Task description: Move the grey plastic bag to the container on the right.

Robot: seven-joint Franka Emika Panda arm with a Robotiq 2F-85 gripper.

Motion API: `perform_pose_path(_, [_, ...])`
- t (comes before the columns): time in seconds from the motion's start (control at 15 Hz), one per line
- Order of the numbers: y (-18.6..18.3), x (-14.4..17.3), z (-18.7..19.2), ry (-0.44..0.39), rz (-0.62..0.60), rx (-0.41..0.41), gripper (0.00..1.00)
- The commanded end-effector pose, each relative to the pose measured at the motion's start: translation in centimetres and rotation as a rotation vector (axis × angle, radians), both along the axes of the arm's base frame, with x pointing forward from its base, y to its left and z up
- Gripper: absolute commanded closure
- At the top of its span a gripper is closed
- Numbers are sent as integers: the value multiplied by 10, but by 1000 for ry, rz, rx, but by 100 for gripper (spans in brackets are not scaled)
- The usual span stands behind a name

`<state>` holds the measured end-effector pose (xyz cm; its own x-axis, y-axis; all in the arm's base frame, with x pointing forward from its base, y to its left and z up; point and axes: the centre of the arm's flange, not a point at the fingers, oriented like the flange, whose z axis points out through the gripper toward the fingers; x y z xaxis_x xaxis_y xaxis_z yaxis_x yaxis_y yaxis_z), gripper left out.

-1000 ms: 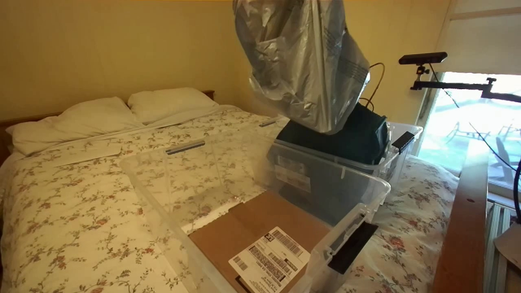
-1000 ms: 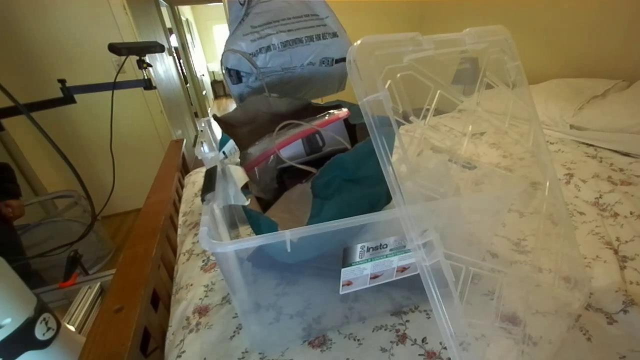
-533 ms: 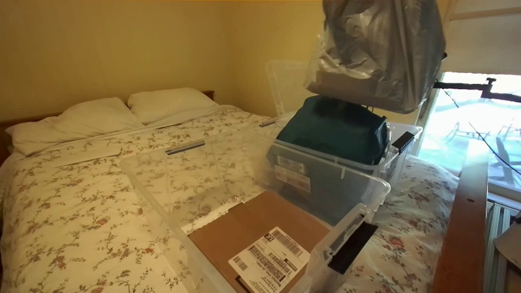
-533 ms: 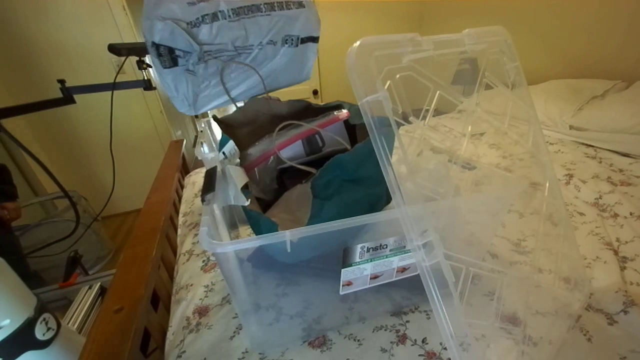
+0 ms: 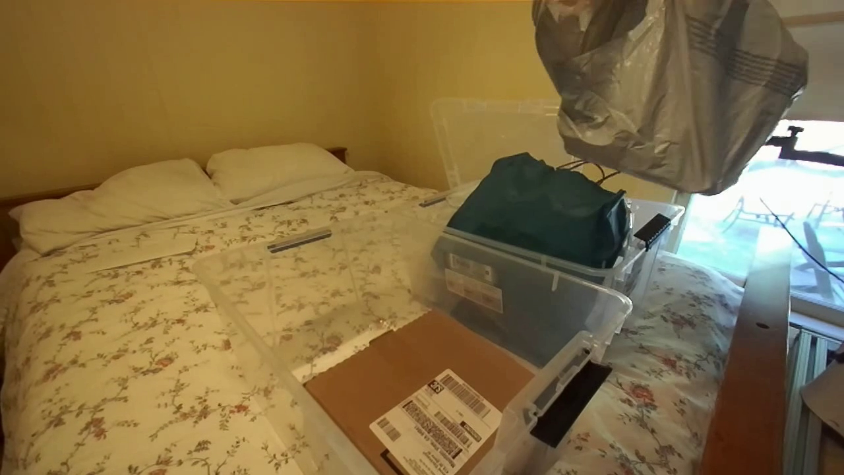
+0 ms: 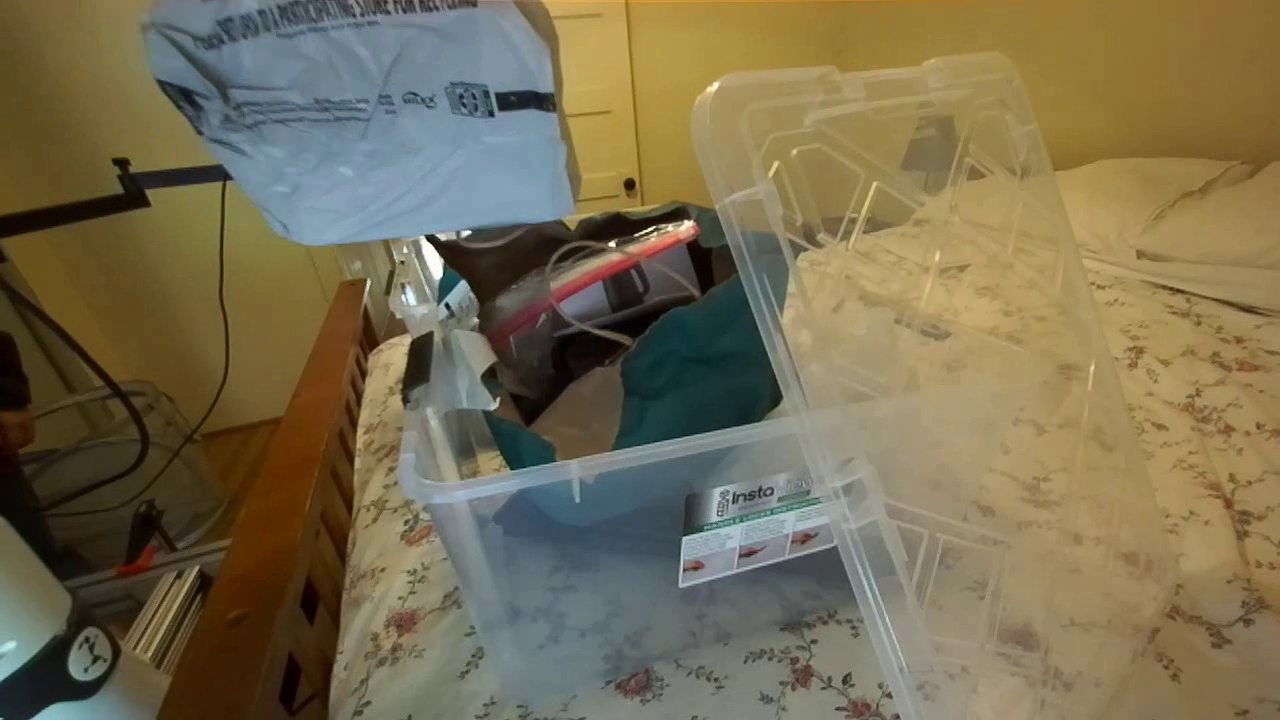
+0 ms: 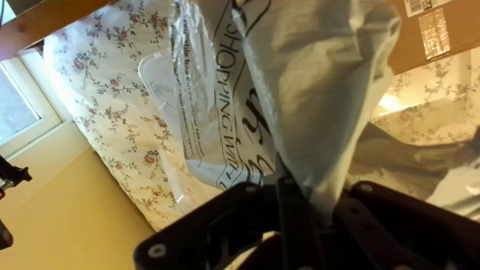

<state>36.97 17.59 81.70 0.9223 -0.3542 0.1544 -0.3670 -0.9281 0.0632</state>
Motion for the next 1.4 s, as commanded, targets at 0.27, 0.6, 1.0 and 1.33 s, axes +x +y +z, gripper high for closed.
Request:
perform_pose_path(0.27, [-17, 52, -43, 42, 11, -28, 100])
perform_pose_path(0.6, [-67, 106, -66, 47, -89, -78, 100])
perform_pose_path(1.0, [-78, 135, -93, 59, -100, -176, 100])
perform_pose_path(1.33, [-52, 142, -172, 214, -46, -180, 100])
